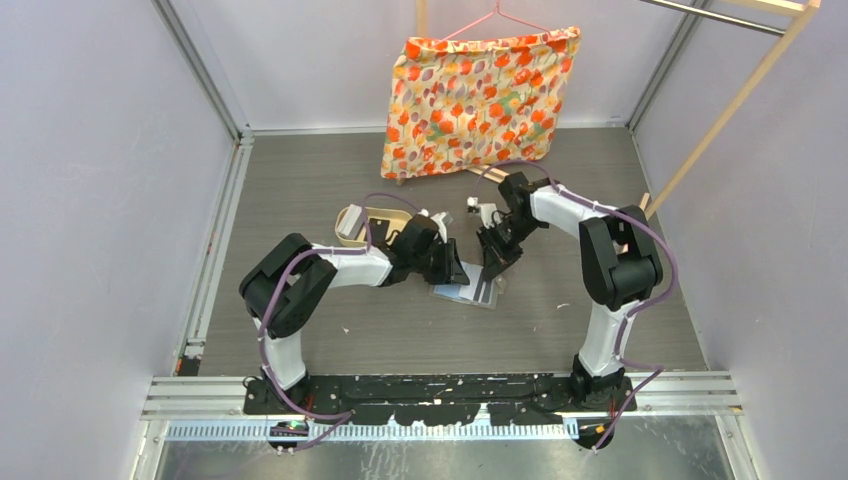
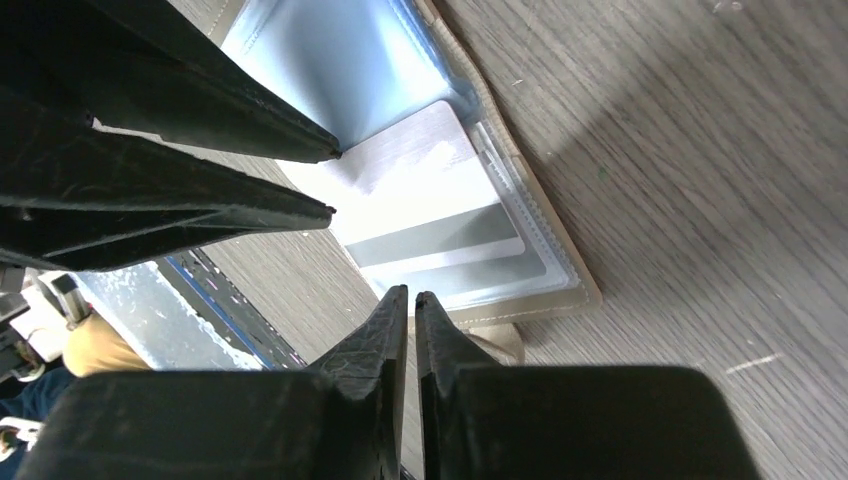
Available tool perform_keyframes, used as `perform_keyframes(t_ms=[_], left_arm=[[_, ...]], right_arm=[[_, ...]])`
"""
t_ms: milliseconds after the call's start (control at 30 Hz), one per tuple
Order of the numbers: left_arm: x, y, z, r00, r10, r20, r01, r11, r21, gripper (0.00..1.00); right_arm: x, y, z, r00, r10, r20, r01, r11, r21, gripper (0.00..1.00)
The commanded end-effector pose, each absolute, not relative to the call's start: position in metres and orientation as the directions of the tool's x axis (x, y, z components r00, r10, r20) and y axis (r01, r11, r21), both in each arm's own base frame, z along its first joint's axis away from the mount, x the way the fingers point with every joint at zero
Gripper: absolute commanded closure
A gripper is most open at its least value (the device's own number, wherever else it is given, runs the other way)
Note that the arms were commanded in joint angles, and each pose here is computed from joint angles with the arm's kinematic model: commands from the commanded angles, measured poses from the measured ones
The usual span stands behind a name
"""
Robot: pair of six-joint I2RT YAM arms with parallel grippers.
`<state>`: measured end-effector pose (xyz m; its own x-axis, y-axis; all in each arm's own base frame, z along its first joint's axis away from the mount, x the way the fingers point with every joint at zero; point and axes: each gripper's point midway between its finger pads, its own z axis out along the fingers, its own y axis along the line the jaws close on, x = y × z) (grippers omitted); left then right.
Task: Put the credit cards into the card holder
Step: Insert the credit card into the card holder.
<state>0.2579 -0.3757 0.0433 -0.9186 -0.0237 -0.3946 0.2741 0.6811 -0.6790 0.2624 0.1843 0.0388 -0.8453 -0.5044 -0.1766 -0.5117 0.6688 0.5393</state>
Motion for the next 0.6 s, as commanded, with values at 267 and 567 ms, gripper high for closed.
perform_keyframes(t_ms=[267,567], left_arm=[[0.263,-0.379,0.054,-0.892,0.012,-0.451,0.323,0.716,-0.619,0.72],[0.265,-0.374,0.055,-0.879,0.033,-0.476,0.338,0.746,-0.574,0.69]], right_arm=[[0.273,0.154,0.044,-0.814,-0.551,-0.182,-0.576,0.731,0.366,0.93],[0.266,0.152,0.038,-0.811,-0.568,-0.141,-0.574,0.724,0.383,0.94]])
